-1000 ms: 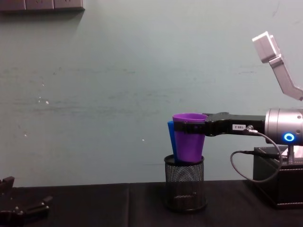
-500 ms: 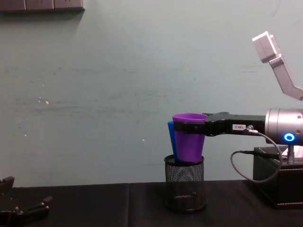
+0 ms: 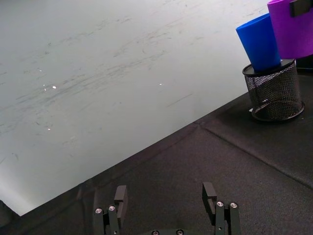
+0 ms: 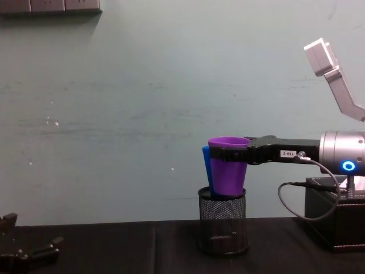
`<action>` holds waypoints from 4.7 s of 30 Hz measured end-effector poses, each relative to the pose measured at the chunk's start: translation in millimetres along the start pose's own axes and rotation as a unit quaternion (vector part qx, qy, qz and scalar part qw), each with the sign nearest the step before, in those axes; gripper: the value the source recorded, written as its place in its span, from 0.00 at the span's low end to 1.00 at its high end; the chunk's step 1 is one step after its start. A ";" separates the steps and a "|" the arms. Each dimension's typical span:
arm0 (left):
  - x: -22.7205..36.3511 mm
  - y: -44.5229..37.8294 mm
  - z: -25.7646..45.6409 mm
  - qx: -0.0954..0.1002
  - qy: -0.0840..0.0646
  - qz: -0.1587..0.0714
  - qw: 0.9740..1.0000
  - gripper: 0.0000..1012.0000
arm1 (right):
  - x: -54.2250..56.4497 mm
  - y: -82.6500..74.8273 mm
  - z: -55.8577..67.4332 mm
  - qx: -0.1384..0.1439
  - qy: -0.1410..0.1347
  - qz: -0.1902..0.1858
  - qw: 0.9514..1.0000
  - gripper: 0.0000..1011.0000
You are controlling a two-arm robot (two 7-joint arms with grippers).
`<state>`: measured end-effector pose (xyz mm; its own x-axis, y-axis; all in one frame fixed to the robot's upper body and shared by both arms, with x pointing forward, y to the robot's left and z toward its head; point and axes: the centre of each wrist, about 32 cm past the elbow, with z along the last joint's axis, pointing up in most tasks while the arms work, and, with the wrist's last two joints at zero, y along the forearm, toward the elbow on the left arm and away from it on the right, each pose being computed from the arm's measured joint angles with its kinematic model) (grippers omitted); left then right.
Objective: Pick up one cup with a gripper and tap it against the other cup.
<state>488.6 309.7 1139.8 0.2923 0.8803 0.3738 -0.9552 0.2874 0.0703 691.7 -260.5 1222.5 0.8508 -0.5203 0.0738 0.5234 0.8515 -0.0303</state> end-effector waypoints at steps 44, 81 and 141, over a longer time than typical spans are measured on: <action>0.0 0.0 0.0 0.000 0.000 0.000 1.000 0.99 | 0.0 -0.2 -0.2 0.000 0.000 -0.001 1.000 0.74; 0.0 0.0 0.0 0.000 0.000 0.000 1.000 0.99 | -0.1 -0.2 -0.2 0.000 0.000 -0.001 1.000 0.74; 0.0 0.0 0.0 0.000 0.000 0.000 1.000 0.99 | -96.1 -74.3 -37.6 -0.022 -0.027 0.021 0.999 0.74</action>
<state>488.6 309.6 1139.8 0.2923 0.8803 0.3737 -0.9552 0.2874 0.0703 572.8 -276.2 1180.2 0.8687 -0.4794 0.1247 0.4902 0.8682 -0.0773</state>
